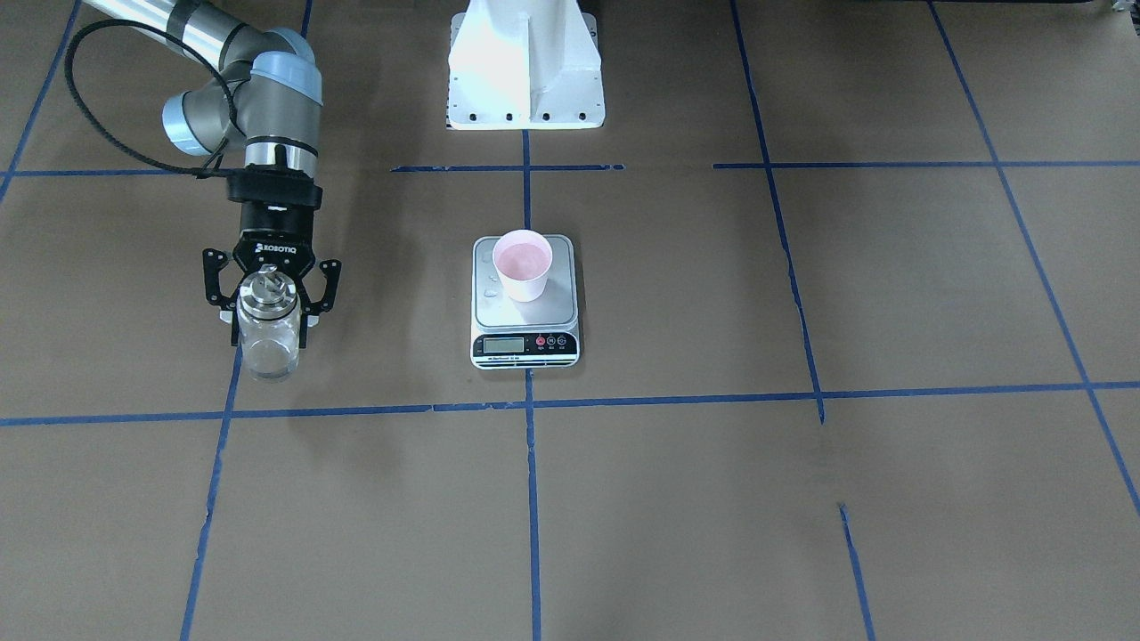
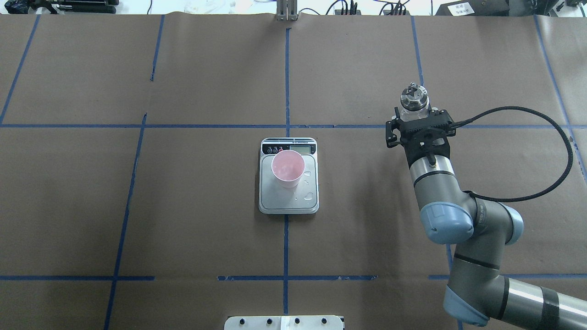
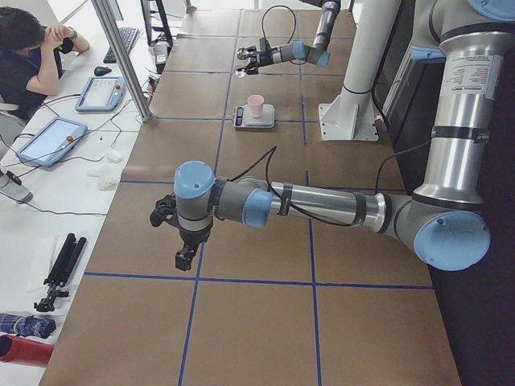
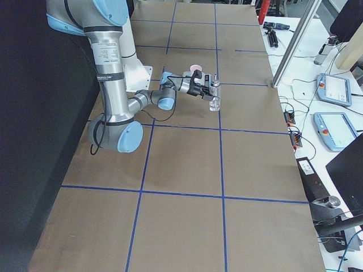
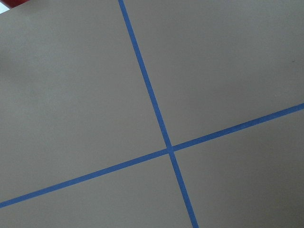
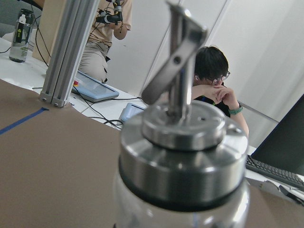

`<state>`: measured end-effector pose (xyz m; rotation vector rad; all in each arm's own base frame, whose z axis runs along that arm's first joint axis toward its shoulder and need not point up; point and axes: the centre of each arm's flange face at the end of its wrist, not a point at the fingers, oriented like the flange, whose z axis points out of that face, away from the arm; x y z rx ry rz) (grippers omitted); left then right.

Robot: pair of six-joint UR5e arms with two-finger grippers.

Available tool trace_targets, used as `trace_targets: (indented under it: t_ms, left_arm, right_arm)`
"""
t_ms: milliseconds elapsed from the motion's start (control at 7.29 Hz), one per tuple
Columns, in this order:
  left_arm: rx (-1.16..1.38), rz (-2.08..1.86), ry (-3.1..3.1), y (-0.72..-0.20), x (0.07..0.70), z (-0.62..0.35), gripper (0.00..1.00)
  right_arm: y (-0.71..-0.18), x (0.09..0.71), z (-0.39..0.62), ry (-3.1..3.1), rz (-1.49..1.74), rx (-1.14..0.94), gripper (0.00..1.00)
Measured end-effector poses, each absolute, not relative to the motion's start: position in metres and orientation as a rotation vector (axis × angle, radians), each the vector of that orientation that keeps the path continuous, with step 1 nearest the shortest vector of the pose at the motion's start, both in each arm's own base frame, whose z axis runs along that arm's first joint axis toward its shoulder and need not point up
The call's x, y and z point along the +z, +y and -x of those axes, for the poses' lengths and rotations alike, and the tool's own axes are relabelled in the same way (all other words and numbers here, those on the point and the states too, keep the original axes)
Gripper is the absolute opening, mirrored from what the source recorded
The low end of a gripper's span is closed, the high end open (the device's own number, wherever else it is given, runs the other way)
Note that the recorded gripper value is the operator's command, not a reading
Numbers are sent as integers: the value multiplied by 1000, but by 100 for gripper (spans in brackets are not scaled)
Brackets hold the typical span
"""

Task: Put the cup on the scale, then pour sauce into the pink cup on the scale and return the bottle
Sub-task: 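Turn the bottle upright and carry it back with the right gripper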

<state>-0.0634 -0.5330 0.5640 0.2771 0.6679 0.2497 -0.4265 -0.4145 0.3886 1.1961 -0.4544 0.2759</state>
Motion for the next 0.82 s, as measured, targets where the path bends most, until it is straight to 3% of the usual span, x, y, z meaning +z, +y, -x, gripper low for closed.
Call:
trace_targets:
  t_ms: [411,823]
  left_arm:
    - [250,-279,666,-534,561,63,100]
    - [249,-280,666,-534,561,63,100]
  right_arm:
    - [-414,420,412,-600,-1055,430,0]
    - [-392,457,370,-574,-985,406,0]
